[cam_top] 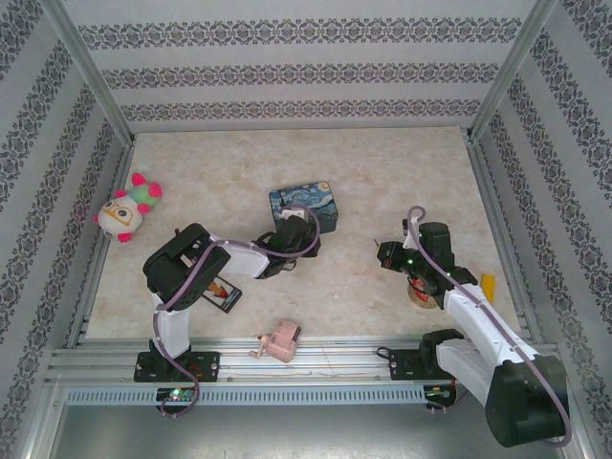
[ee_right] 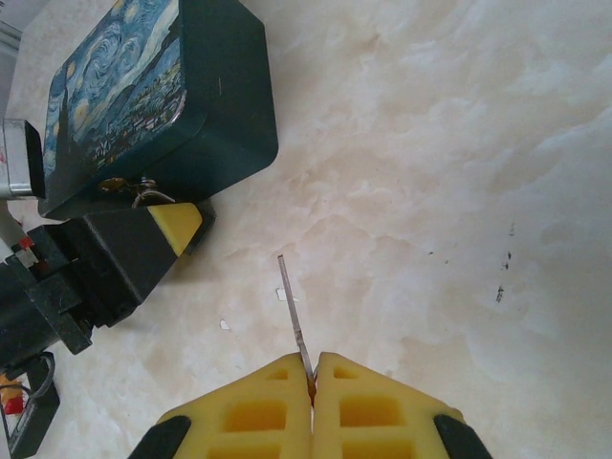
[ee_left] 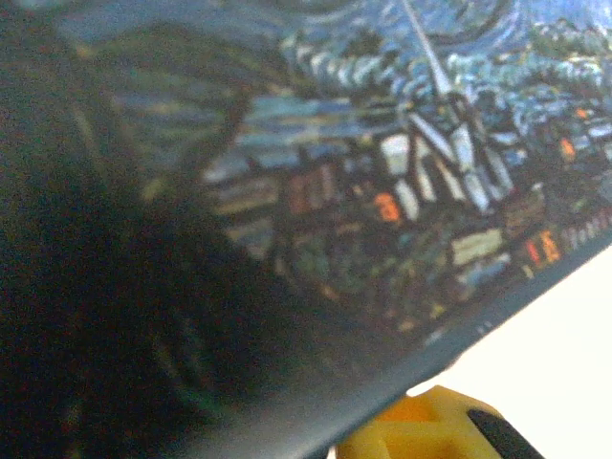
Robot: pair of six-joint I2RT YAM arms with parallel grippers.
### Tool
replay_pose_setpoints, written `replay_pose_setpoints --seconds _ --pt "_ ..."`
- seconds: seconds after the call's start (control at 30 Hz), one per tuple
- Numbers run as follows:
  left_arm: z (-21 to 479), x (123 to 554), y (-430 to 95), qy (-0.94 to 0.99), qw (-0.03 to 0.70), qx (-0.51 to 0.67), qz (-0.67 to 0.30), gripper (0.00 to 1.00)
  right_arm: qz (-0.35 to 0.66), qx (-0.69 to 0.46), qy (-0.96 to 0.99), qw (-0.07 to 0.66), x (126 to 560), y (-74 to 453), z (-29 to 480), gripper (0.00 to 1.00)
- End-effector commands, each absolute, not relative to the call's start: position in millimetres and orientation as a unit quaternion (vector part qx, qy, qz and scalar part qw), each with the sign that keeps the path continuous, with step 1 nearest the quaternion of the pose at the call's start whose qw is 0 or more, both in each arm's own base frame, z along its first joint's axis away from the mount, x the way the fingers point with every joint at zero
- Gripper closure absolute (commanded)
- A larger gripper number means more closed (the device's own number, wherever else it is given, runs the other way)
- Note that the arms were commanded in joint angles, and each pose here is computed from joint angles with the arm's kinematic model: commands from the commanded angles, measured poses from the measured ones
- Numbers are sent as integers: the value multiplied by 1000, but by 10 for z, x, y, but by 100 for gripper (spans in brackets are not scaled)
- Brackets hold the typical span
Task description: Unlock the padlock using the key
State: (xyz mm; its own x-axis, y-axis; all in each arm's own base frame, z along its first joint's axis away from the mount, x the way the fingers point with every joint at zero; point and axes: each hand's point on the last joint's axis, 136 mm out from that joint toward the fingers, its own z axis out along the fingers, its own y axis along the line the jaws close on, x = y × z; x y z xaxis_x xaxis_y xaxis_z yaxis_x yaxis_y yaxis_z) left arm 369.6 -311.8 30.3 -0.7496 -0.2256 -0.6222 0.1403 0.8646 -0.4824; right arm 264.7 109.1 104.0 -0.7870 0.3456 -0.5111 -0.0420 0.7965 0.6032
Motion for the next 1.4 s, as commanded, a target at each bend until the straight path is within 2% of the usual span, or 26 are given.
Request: replay_pose_setpoints --seconds 0.0,0.2,0.5,0.77,1.37 --pt "367 3760 -3104 891 366 -23 -267 83 305 78 892 324 2673 1105 1097 100" --pt "520 3729 -3170 887 359 -21 -290 91 317 85 886 326 2641 1122 1059 100" --pt "607 3721 -3271 877 323 -65 -349 97 363 105 869 318 2567 1214 936 100" --pt "639 3752 -3266 866 311 -92 -380 98 417 105 849 308 2554 1395 850 100" --pt "680 3834 -3244 846 301 -129 -421 98 457 71 834 299 2760 1722 714 100"
